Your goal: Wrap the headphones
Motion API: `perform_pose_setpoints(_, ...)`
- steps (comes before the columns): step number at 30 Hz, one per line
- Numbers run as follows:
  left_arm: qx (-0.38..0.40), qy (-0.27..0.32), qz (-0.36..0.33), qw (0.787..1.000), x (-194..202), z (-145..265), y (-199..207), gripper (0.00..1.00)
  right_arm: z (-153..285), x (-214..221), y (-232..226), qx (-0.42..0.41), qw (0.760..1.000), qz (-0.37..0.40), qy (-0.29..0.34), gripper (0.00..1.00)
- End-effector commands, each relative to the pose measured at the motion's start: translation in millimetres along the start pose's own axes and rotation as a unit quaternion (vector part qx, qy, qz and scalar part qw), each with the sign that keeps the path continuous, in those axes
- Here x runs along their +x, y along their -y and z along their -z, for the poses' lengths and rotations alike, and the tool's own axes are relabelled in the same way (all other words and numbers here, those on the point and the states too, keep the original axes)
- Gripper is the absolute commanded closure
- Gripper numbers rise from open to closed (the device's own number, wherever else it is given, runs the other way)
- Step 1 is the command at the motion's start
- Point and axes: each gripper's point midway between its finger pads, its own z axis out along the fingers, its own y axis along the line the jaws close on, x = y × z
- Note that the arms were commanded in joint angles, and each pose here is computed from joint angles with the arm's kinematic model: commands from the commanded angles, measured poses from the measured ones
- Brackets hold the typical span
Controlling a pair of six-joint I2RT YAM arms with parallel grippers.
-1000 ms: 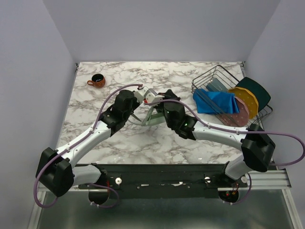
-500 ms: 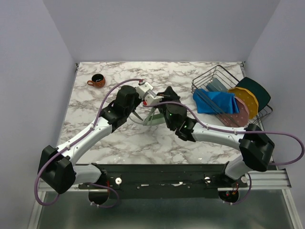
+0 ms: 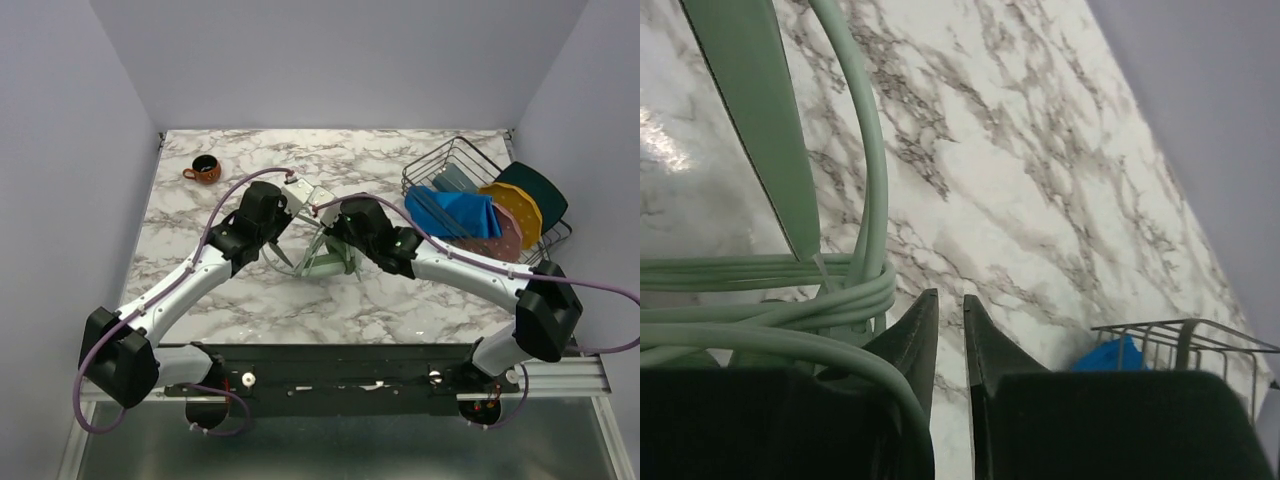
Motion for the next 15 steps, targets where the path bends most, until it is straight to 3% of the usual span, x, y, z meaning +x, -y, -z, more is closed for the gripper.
perform_pose_setpoints(1,0.073,0.029,-0.012,0.997,-10.8,1.6,31.4,1.00,0.9,58.4,-49.8,-0.136,0.981,0.034,-0.133,0.67)
perform_pose_setpoints(15,0.170,0.000,-0.032,0.985,11.9,-2.5,68.8,1.00,4.2,77.1,-57.6,-0.207,0.964,-0.055,-0.159,0.39)
